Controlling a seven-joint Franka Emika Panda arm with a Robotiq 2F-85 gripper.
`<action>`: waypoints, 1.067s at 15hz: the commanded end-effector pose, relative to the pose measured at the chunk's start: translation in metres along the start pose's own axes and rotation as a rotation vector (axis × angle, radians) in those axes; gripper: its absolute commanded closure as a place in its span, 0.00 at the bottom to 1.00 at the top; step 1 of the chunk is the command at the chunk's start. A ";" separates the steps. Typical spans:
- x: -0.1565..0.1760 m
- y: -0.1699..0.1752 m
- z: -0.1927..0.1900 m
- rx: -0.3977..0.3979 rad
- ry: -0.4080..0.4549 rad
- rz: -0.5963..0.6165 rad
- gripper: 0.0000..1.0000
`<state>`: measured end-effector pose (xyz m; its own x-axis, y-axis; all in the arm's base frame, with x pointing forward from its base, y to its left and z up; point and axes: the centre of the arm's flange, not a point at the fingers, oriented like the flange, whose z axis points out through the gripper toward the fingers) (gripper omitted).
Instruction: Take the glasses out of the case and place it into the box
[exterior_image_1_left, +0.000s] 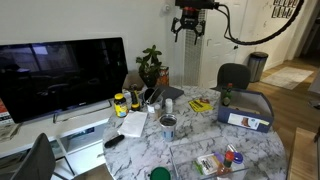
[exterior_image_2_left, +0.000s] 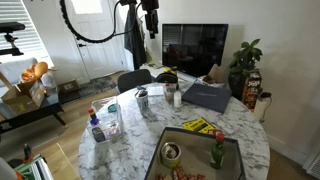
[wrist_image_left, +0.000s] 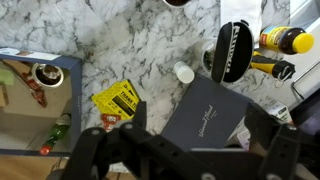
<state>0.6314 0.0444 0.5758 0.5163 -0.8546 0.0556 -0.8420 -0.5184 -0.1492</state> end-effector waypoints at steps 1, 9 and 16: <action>0.022 -0.082 0.039 -0.047 0.011 -0.003 0.00; -0.007 -0.107 0.145 -0.055 -0.088 -0.064 0.00; -0.017 -0.142 0.189 -0.033 -0.065 -0.069 0.00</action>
<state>0.7558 0.1241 0.4329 0.5897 -0.8067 -0.0383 -0.8051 -0.5835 -0.1065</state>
